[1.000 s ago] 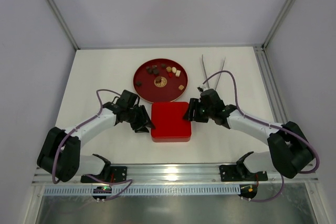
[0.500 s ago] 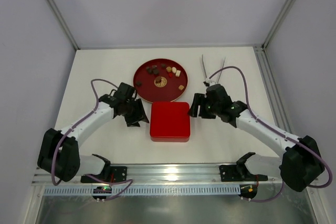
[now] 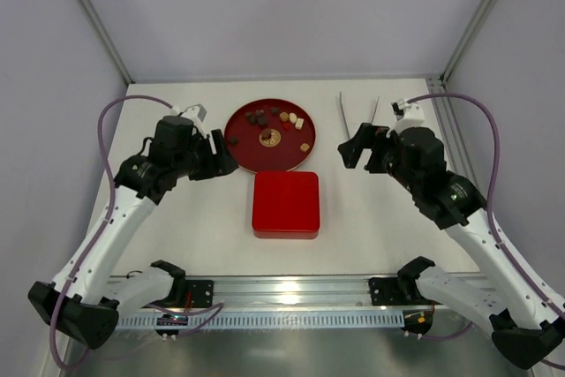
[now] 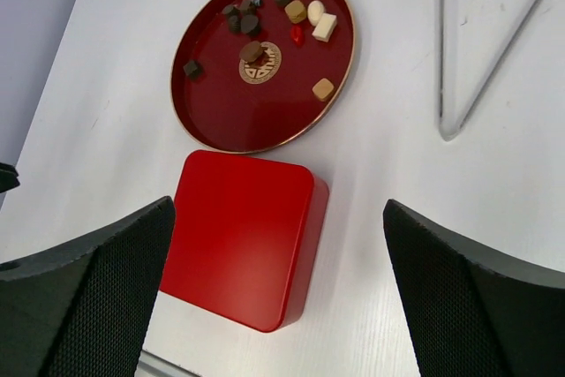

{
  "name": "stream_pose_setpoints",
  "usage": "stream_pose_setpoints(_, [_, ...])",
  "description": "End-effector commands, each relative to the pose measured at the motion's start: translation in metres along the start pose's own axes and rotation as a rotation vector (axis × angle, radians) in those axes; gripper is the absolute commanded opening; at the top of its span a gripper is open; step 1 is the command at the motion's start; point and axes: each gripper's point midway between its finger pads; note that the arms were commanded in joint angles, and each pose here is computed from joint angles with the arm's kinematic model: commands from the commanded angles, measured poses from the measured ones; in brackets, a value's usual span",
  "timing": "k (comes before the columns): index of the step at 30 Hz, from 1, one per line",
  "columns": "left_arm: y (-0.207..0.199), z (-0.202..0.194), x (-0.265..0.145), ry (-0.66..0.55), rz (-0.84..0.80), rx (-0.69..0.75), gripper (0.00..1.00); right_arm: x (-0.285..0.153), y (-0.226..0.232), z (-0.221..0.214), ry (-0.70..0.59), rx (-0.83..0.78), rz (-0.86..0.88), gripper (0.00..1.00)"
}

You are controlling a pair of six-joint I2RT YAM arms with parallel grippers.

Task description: Pack the chocolate

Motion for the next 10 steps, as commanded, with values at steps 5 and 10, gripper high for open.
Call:
stream_pose_setpoints(5, [0.008,-0.001,-0.021,-0.035,0.017,0.031,0.68,-0.030,-0.025,0.000,-0.043,-0.032,-0.088,1.00])
stream_pose_setpoints(10, [0.004,-0.001,-0.023,-0.031,-0.001,0.032,0.68,-0.034,-0.032,-0.004,-0.055,-0.030,-0.109,1.00])
Point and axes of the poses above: each gripper's point midway between its finger pads, its own x axis out along the fingers, its own y axis along the line the jaws close on, z = x × y, and after that the axes turned 5 degrees about -x, right-handed
